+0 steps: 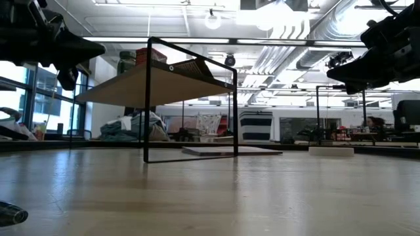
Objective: Shelf spices
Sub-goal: Move the shelf to the center of the table
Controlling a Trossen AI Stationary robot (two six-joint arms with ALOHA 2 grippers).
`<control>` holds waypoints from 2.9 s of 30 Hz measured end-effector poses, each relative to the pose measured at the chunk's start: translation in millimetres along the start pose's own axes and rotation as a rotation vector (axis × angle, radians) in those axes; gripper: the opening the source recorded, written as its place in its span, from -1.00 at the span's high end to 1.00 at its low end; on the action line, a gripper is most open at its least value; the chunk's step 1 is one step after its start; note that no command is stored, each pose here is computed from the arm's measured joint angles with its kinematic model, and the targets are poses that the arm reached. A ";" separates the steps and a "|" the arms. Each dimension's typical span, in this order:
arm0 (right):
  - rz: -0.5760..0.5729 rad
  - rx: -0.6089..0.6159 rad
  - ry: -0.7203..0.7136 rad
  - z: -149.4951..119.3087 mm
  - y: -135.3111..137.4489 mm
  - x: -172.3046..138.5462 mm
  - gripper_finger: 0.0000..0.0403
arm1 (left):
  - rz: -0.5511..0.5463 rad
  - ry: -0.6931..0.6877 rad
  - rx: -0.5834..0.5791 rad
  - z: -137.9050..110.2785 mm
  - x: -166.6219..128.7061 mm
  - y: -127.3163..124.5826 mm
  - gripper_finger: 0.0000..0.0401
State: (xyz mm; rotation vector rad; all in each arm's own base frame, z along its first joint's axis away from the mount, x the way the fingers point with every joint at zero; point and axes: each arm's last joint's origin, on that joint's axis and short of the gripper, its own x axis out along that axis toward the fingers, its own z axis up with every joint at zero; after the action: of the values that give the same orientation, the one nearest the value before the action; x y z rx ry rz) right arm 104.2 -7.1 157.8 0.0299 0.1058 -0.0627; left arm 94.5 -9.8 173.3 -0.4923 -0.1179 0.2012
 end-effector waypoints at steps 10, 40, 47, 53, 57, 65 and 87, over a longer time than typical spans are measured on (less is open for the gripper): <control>0.000 0.000 0.000 0.1 0.0 0.0 1.00 | 0.030 -0.275 -0.373 22.8 -2.6 -4.3 0.99; -0.023 0.972 -0.589 76.7 -6.2 -9.0 1.00 | 0.561 -0.161 0.141 248.1 -15.3 -102.2 1.00; 0.078 0.832 -0.309 144.4 1.7 50.0 1.00 | 0.607 -0.021 -0.095 225.8 -21.6 -86.9 1.00; 0.111 0.716 0.086 163.4 6.9 127.1 1.00 | 0.640 0.043 -0.096 228.5 -25.3 -84.5 1.00; 0.136 0.722 0.288 157.6 9.6 158.9 1.00 | 0.745 0.163 -0.114 233.1 -33.8 -82.9 1.00; 0.102 0.736 0.362 152.5 8.5 170.0 1.00 | 0.930 0.495 -0.004 228.7 -6.4 -83.1 1.00; -0.279 0.723 0.465 113.4 0.8 186.8 1.00 | 0.954 0.537 0.116 247.9 36.8 -49.8 1.00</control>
State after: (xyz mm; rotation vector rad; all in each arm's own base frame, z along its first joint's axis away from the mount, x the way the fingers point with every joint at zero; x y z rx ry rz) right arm 301.5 -21.4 250.7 0.7555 0.5479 -0.3710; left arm 98.6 68.6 416.4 -0.4411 0.6680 0.9899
